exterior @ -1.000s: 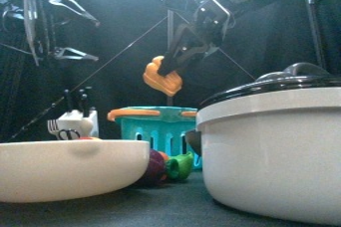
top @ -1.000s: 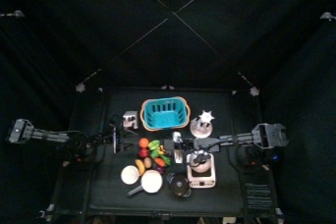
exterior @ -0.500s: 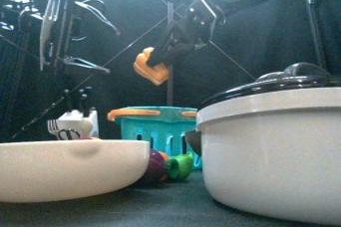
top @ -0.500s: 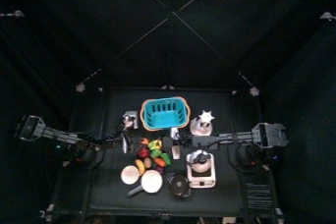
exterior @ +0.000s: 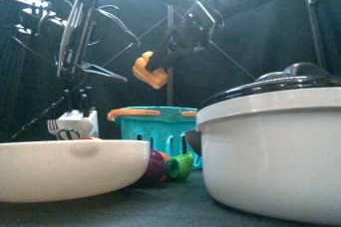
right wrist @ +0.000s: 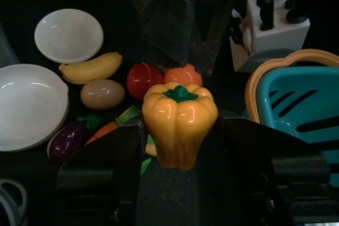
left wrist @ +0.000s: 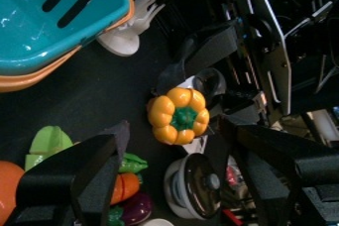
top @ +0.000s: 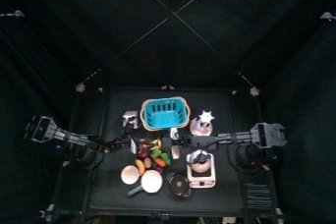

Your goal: Hand squash to other hand

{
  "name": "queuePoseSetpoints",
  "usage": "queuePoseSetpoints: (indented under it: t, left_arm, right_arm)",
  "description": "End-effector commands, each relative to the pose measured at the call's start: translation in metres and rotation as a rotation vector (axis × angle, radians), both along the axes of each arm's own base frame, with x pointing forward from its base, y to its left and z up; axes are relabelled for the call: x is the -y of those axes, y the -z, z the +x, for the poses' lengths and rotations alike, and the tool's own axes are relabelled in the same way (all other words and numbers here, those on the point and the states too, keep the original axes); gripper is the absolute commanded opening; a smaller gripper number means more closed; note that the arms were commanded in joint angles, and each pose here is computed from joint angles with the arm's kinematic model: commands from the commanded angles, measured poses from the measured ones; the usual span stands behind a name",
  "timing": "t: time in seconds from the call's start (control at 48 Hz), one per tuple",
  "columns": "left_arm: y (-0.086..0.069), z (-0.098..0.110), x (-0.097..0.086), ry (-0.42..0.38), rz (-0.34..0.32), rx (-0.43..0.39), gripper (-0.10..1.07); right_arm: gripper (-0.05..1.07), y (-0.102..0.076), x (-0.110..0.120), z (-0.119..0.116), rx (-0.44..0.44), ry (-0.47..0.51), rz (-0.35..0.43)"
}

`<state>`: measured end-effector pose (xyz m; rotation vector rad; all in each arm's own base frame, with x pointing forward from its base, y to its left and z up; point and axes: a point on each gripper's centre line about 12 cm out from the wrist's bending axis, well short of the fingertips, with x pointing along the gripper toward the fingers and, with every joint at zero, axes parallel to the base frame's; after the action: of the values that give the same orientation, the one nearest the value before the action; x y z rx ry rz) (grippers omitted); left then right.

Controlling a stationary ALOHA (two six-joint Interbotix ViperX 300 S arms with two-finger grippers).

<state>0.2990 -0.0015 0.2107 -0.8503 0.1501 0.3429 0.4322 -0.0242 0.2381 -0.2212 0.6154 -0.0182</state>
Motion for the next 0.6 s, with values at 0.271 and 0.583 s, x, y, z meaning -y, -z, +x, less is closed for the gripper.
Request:
queuePoseSetpoints:
  t: [0.271,0.583]
  left_arm:
    - [-0.010,0.025,0.002,0.050,0.120,0.042,1.03]
    - [-0.006,0.039,-0.001,0.027,0.108,0.026,1.03]
  right_arm:
    - [0.61,-0.016,0.005,0.004,0.047,0.010,-0.001]
    - [0.61,-0.016,0.005,0.005,0.049,0.010,-0.002]
